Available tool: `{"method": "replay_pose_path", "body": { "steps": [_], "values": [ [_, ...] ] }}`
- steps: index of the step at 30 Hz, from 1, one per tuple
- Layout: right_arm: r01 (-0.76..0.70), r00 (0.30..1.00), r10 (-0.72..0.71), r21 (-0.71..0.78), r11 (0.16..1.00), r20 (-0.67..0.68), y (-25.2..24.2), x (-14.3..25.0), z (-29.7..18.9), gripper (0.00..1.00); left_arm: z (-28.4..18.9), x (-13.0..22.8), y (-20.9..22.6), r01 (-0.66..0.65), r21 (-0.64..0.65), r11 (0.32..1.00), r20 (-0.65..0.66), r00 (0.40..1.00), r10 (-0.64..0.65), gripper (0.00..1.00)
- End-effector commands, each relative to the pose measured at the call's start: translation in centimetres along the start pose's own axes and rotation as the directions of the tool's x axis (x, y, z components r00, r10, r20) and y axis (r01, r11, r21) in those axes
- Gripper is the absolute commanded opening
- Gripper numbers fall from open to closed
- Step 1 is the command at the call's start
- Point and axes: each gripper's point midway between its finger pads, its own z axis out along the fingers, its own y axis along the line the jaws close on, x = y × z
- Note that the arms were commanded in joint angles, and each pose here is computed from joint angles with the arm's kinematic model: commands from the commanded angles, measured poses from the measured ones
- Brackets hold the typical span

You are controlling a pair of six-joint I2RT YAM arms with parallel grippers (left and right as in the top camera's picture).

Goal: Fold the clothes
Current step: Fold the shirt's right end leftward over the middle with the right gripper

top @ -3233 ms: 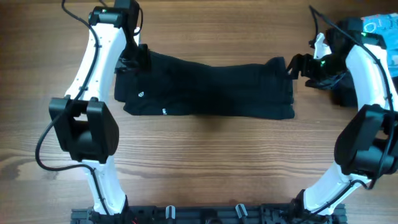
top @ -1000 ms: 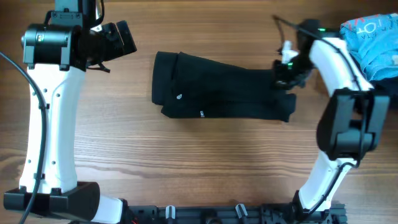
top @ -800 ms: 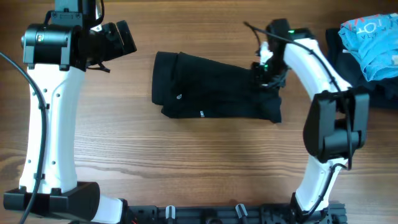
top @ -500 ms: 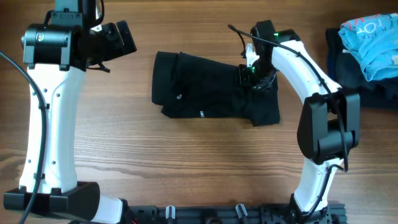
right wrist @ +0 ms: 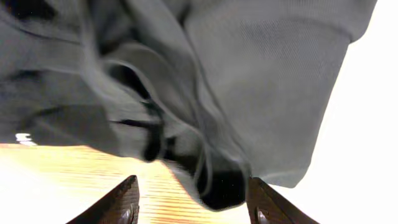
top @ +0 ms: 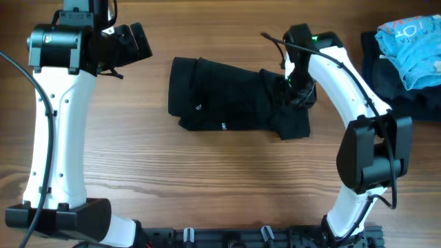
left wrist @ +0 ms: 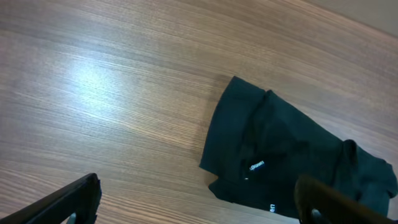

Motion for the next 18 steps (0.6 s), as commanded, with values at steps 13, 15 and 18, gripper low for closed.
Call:
{"method": "replay_pose_path", "body": {
  "steps": [13,15,18],
  "values": [
    [0.028,0.994,-0.039,-0.101,0.994,-0.103,2.2,3.6,3.2,0.04,0.4,-0.2,0.3,0.004,-0.016,1.0,0.001,1.0,-0.004,1.0],
    [0.078,0.992,-0.089,-0.114,0.99,-0.093,4.0,4.0,3.2,0.04,0.4,-0.2,0.3,0.004,-0.016,1.0,0.003,1.0,-0.004,1.0],
    [0.162,0.983,-0.172,-0.132,0.978,-0.069,7.0,4.5,3.5,0.06,0.4,-0.2,0.3,0.004,-0.015,1.0,0.004,1.0,-0.004,1.0]
  ]
}}
